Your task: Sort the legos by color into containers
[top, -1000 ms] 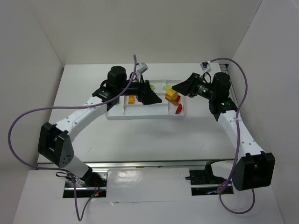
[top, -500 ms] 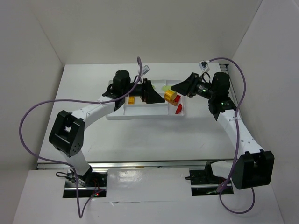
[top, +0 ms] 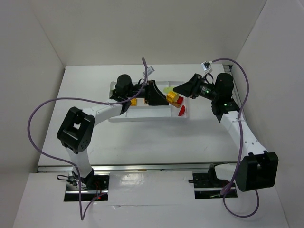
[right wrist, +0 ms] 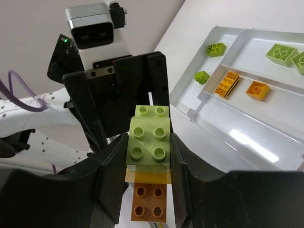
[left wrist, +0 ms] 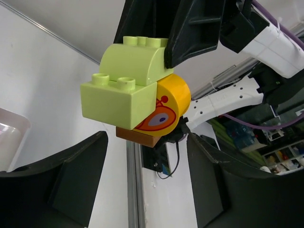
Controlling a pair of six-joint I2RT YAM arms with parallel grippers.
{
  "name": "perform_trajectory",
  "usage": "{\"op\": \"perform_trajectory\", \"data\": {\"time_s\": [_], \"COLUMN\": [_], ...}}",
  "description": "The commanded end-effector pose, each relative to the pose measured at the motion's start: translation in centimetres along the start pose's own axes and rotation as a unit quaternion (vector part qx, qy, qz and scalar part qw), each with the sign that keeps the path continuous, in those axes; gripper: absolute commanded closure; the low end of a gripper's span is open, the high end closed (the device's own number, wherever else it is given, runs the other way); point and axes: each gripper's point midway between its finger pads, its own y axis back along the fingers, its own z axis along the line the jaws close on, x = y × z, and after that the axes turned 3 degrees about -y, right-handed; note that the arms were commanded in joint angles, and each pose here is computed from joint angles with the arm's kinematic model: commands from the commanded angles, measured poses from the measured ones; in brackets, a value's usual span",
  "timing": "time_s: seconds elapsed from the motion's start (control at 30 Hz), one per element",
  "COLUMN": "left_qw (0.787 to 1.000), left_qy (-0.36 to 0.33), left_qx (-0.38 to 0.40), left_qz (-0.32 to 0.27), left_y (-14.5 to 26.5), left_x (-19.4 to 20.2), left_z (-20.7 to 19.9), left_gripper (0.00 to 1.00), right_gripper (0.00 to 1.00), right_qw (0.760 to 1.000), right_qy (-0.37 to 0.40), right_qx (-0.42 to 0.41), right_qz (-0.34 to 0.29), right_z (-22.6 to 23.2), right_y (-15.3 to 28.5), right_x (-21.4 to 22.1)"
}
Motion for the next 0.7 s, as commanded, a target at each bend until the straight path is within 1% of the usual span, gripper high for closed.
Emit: {"op": "perform_trajectory", "data": {"time_s": [0.0, 0.07, 0.23, 0.3, 0.33, 0.4, 0.43, 0.47, 0.57, 0.6, 0.67], "left_qw": [0.998, 0.997, 0.997, 0.998, 0.997, 0.998, 0.996, 0.997, 0.997, 0.997, 0.997], "left_qy": [-0.043, -0.052, -0.048, -0.045, -0.053, -0.039, -0.053, -0.041, -0.044, -0.044, -0.038], "left_qx": [0.049, 0.052, 0.052, 0.053, 0.056, 0.057, 0.067, 0.068, 0.070, 0.070, 0.072], "left_qz": [0.008, 0.006, 0.006, 0.005, 0.003, 0.003, 0.002, 0.002, 0.000, 0.000, 0.005], "left_y": [0.2, 0.1, 0.0, 0.0, -0.1, -0.3, -0.3, -0.3, -0.4, -0.4, -0.6], "left_x": [-0.5, -0.9, -1.0, -1.3, -1.5, -1.4, -1.8, -1.7, -1.8, -1.8, -1.3], "left_z": [-1.9, -2.2, -2.0, -2.2, -2.2, -1.8, -2.4, -2.1, -2.1, -2.1, -2.1], "left_gripper": [0.22, 0.24, 0.31, 0.32, 0.35, 0.39, 0.39, 0.39, 0.40, 0.42, 0.52], "right_gripper": [0.89, 0.89, 0.89, 0.89, 0.89, 0.89, 0.89, 0.89, 0.89, 0.89, 0.89], "right_qw": [0.999, 0.999, 0.999, 0.999, 0.999, 0.999, 0.999, 0.999, 0.999, 0.999, 0.999], "right_qy": [0.024, 0.029, 0.024, 0.024, 0.024, 0.024, 0.024, 0.020, 0.020, 0.021, 0.021], "right_qx": [-0.020, -0.026, -0.029, -0.029, -0.029, -0.029, -0.029, -0.027, -0.027, -0.025, -0.025], "right_qz": [-0.010, -0.010, -0.006, -0.006, -0.006, -0.006, -0.006, -0.004, -0.004, -0.002, -0.002], "right_z": [0.9, 1.1, 1.0, 1.0, 1.0, 1.0, 1.0, 0.7, 0.7, 0.5, 0.5], "right_y": [0.1, 0.1, 0.0, 0.0, 0.0, 0.0, 0.0, -0.2, -0.2, -0.2, -0.2], "right_x": [-0.9, -0.9, -0.8, -0.8, -0.8, -0.8, -0.8, -0.7, -0.7, -0.6, -0.6]}}
